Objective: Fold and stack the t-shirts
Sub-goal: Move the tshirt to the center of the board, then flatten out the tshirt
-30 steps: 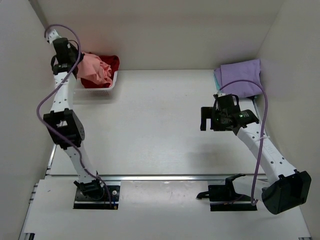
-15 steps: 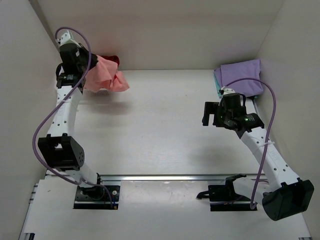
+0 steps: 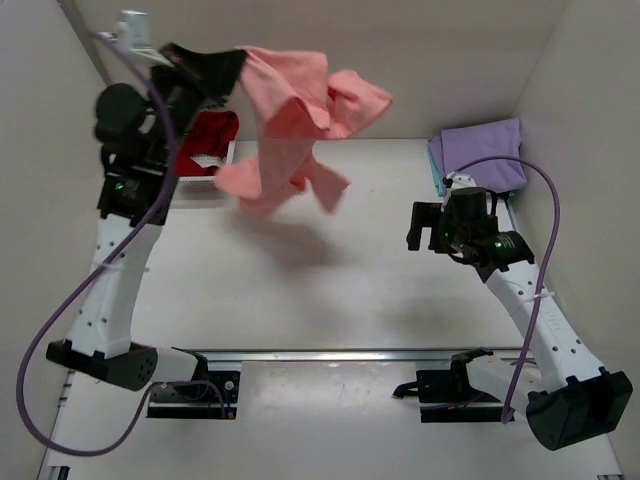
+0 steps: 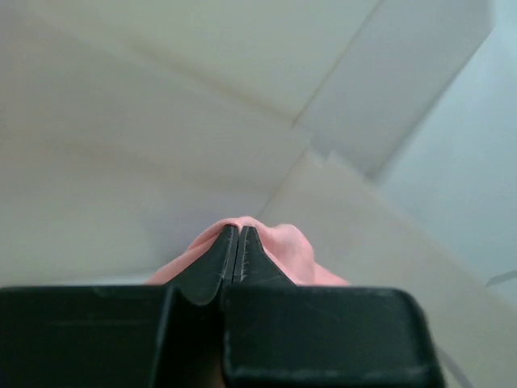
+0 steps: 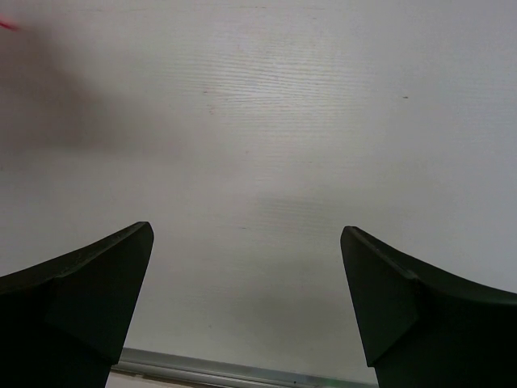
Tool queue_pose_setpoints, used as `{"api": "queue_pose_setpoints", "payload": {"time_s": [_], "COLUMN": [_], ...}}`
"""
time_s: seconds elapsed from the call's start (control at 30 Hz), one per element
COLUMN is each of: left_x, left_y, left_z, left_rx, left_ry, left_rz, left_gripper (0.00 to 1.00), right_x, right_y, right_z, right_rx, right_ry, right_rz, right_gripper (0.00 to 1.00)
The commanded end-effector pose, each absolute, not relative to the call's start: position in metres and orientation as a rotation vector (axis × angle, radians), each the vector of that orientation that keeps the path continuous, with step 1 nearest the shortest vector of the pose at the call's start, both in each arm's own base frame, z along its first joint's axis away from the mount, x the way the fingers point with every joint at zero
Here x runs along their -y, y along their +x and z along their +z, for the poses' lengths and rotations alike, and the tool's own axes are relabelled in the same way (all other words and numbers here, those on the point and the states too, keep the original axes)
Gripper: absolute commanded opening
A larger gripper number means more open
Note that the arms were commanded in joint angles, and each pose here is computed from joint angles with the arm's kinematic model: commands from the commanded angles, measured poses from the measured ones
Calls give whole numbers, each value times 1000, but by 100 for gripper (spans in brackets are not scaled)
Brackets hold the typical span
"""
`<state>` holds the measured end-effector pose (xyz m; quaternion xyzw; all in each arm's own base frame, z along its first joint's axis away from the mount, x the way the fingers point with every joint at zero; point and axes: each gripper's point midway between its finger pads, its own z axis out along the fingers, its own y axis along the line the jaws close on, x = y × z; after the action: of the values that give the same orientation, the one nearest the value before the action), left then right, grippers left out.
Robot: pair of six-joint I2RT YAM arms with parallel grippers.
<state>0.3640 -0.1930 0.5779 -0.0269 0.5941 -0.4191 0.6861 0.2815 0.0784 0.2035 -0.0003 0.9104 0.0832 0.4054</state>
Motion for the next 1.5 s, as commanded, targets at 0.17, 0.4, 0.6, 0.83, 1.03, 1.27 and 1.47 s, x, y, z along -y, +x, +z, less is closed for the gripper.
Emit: {"api": "queue_pose_setpoints", "payload": {"time_s": [0.17,0.4,0.6,0.83,1.03,1.27,1.47], "left_x": [175,150,124,156,208,218,221], "left_y": [354,385,373,351,312,285,282], "left_z": [545,326,253,190,126,83,58], "left_rx": [-1317,-1750,-1880,-2153,-2449,-2600,-2646], "left_ry": [-158,-457,-558,-441,-306,-324,-314], "left_rz": [-1073,-946,-877,-854,-865,-810,-795], "left_gripper": [0,29,45,51,56,55,44], "right_x": [-82,-88,-113,-176,-202,-202,-209], "right_y": [285,282,275,222,182,157,136], "right_z": [221,203,168,117,97,103,99], "right_rx": [-2238,-2281,-2418,-2584,-2677,-2654,-2678], "right_ry": [15,-16,-120,-335,-435,-388,-408], "right_rz": [216,242,361,568,648,728,823], "right_gripper": [99,99,100,99,89,73,49]}}
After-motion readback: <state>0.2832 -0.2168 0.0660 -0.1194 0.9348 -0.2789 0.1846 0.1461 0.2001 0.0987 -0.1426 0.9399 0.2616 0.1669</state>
